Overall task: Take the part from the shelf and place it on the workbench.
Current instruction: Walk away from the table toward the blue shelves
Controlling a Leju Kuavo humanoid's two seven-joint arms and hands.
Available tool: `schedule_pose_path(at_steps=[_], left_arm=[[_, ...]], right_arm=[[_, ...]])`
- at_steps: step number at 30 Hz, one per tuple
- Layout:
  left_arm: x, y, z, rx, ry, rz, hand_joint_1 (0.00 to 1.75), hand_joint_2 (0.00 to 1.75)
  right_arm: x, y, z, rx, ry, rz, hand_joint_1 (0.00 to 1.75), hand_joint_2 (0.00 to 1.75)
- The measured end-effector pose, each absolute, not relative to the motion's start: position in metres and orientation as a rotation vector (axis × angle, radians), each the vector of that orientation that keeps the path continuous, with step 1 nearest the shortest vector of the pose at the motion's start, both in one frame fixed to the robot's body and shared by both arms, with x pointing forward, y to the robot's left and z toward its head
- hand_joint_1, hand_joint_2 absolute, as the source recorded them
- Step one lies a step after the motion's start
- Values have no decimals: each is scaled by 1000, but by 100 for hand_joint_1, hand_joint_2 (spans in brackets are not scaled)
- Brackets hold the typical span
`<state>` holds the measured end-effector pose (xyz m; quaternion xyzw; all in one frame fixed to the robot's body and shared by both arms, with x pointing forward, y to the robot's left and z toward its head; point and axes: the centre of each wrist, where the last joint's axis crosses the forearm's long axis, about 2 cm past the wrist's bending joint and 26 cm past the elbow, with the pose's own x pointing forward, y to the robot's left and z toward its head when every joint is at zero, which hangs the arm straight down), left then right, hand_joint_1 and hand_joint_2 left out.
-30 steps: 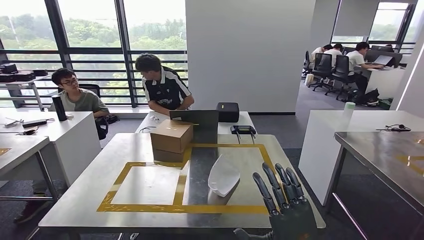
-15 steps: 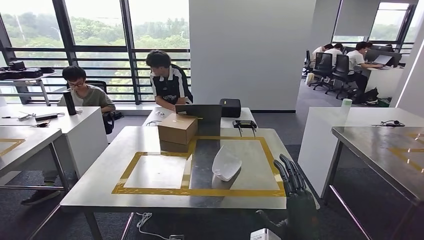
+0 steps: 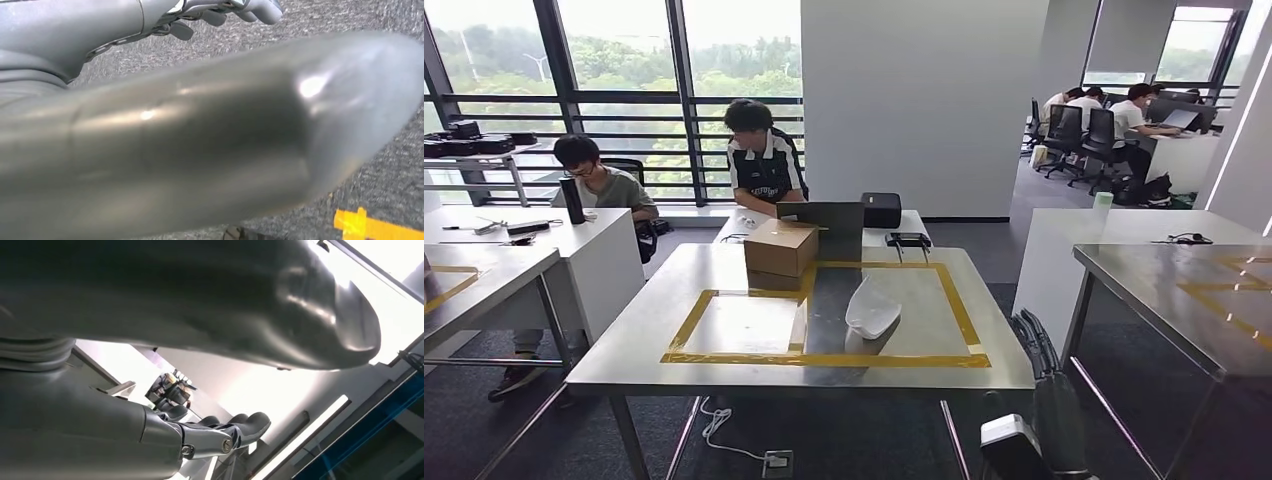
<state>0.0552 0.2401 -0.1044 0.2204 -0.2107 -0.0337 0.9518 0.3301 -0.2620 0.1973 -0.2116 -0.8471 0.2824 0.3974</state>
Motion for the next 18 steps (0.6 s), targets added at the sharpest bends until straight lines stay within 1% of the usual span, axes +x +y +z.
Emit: schedule_pose_path(at_steps=[7,10,13,18], left_arm=[[54,241,-105,450,-425,-66,0,0],[55,241,-104,453,-424,-68,0,0],[56,241,-104,458,-420,-74,0,0],[55,241,-104,466,-415,-76,0,0]], right_arm=[[331,-258,195,-493,-2137,677,0,0],[331,-258,193,-422,-2108,555,0,0],[332,-261,190,-411,-2102,437,0,0],[329,-263,182,-473,-2115,362,0,0]])
